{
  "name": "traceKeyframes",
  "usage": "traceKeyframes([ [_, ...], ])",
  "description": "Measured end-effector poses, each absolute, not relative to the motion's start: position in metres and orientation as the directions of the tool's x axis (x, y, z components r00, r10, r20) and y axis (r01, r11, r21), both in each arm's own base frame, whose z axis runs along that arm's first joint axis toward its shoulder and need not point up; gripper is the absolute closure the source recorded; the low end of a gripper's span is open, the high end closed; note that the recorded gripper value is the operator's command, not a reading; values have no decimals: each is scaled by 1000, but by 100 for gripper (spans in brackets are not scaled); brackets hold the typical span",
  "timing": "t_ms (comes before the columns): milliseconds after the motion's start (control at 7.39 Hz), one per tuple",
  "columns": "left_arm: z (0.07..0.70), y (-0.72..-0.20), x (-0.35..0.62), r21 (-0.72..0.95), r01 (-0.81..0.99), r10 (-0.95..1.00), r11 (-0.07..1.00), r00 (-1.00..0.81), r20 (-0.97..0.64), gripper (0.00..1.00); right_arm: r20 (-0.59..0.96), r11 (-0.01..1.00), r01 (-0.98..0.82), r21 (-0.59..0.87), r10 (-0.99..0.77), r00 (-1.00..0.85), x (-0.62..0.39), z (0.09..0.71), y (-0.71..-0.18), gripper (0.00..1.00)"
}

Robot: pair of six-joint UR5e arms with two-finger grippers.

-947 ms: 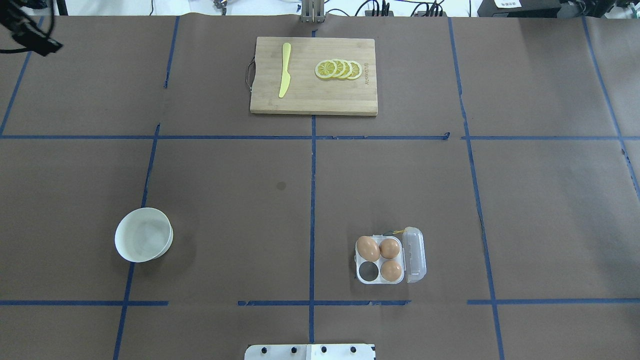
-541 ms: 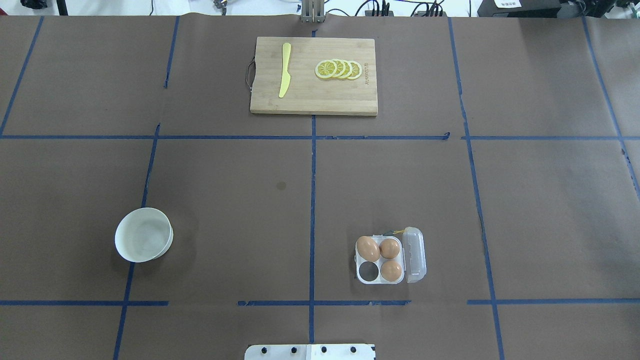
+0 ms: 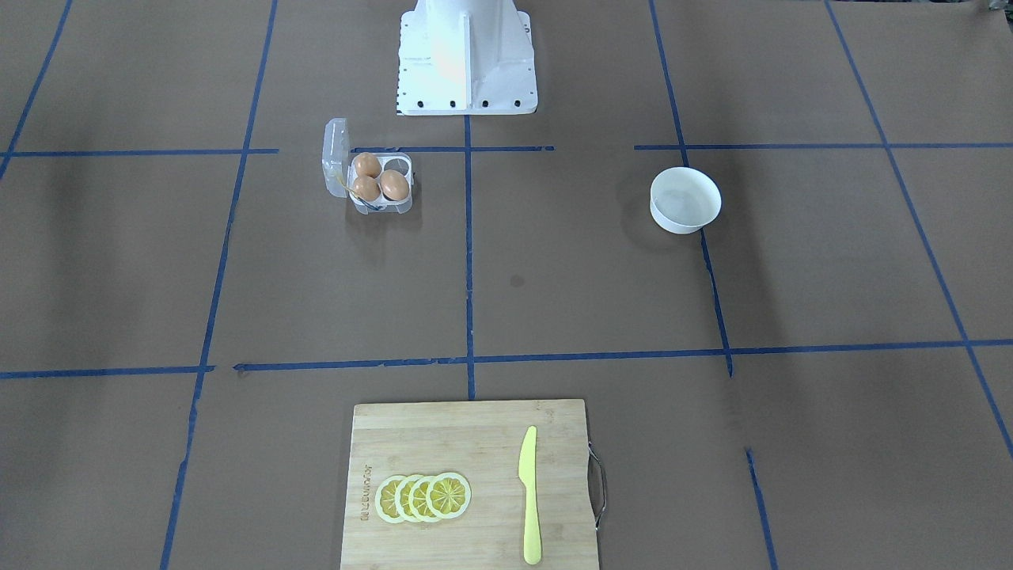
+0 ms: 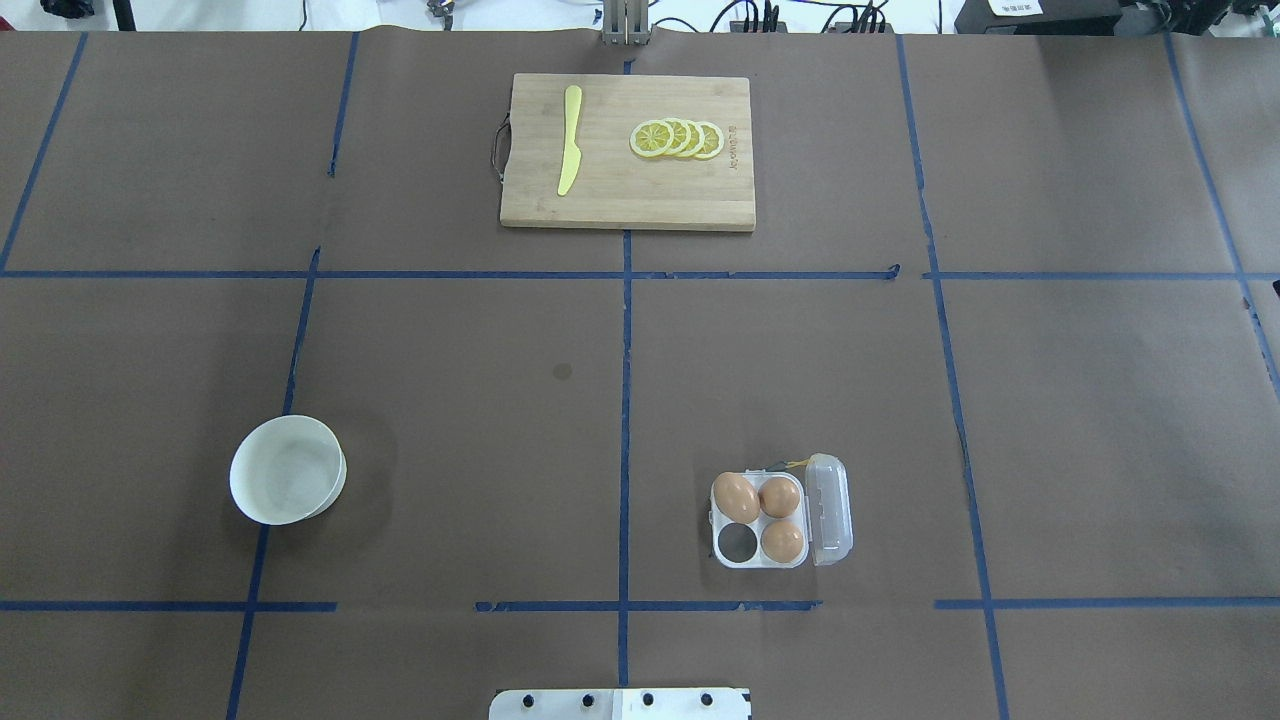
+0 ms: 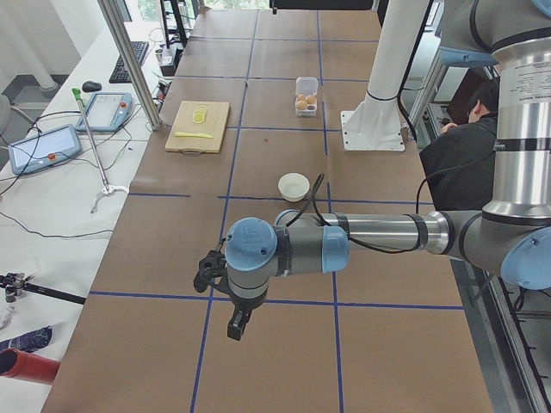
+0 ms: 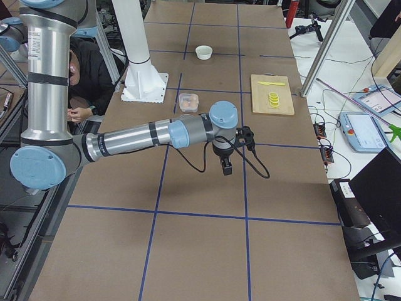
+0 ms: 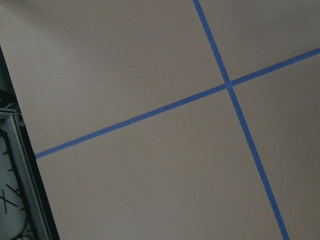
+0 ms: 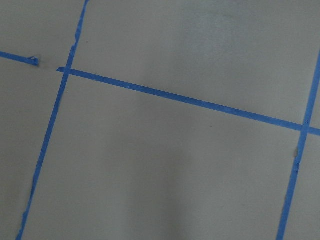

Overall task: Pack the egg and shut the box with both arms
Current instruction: 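Move the right gripper toward the open carton lid, then push the clear lid down over the eggs with the right gripper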

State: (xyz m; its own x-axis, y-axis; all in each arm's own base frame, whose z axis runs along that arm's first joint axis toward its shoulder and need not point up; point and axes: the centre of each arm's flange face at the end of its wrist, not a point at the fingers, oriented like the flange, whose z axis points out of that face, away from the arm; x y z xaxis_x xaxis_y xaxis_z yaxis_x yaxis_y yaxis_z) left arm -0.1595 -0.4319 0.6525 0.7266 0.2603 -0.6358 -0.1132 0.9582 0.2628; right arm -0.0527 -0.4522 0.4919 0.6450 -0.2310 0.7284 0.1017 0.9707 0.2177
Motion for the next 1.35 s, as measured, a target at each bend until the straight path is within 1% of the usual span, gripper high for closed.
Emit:
traceKeyframes([
  [135,650,-431,-159,258,-96,244,961,727,-641,0,729,983,82,166,-178,662,-91,469,-442,44],
  [271,647,-433,-159,261,-90,242,961,728,-641,0,736,993,44,107,-108,668,-128,451,-431,58],
  [406,643,-435,-158,269,-90,248,959,729,-638,0,752,998,3,55,-43,658,-161,437,-421,61],
  [676,632,-439,-156,293,-90,265,952,721,-641,0,768,998,-55,-20,50,639,-238,419,-389,61],
  [1082,621,-448,-153,316,-89,284,944,706,-649,0,803,997,-61,-38,66,593,-329,381,-345,61],
  [1218,619,-450,-152,320,-91,288,943,705,-648,0,821,997,-65,-43,72,566,-362,357,-332,68],
  [1353,616,-452,-152,326,-94,294,941,705,-646,0,838,996,-76,-49,83,539,-393,333,-318,85],
])
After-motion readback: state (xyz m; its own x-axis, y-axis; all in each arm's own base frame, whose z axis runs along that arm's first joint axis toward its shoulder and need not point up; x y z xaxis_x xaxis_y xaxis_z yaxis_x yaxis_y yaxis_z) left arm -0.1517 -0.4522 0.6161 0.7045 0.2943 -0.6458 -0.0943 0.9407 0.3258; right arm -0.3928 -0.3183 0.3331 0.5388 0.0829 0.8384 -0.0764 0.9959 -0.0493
